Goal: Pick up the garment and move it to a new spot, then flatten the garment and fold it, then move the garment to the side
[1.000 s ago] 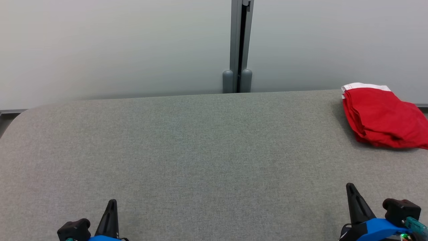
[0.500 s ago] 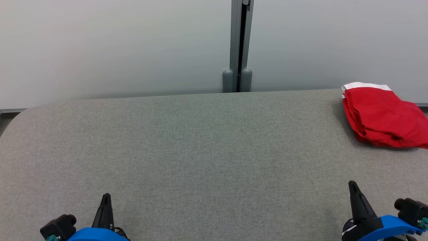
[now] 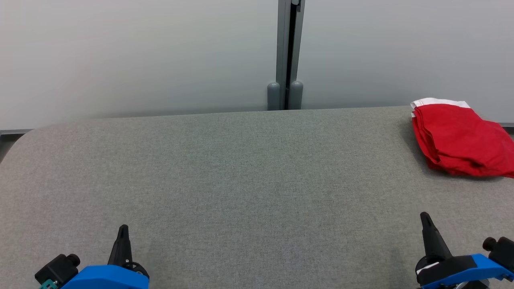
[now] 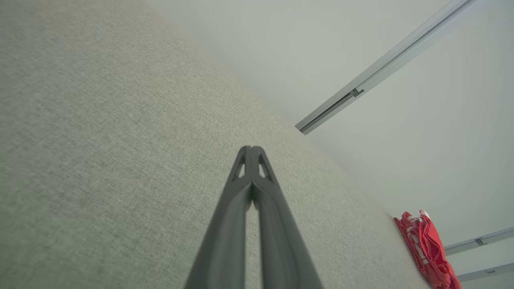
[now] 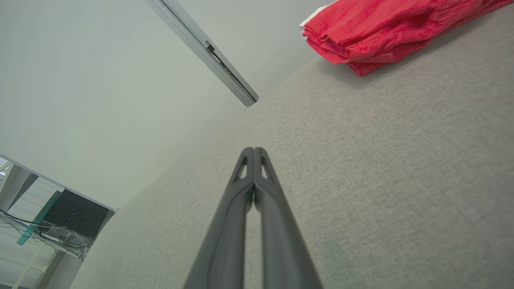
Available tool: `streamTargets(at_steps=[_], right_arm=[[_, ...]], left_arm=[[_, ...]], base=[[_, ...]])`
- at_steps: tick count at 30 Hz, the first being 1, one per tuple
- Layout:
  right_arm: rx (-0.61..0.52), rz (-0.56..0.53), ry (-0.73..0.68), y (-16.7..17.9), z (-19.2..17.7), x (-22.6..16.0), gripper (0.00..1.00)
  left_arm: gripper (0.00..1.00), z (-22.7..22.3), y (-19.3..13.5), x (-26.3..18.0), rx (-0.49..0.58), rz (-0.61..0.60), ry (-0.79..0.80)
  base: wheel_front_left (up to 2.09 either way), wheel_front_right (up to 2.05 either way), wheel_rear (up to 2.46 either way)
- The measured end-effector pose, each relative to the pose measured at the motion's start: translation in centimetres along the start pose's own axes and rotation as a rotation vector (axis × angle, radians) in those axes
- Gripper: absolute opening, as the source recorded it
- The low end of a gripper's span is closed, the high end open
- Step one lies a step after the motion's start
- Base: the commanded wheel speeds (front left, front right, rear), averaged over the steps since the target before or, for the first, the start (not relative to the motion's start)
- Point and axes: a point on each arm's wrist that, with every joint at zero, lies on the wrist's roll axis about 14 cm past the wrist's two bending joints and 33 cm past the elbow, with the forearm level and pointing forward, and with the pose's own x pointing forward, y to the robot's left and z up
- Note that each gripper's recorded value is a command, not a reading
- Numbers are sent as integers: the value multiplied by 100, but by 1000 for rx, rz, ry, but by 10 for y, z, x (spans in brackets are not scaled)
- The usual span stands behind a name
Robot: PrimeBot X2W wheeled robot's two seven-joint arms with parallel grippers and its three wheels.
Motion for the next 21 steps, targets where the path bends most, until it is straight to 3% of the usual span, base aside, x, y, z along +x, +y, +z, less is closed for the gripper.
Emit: streamTargets(at_steps=[21], right_arm=[[278, 27, -14, 9, 8, 8, 0]], left_arm=[[0, 16, -12, 7, -271, -26, -27]], base=[[0, 0, 0]])
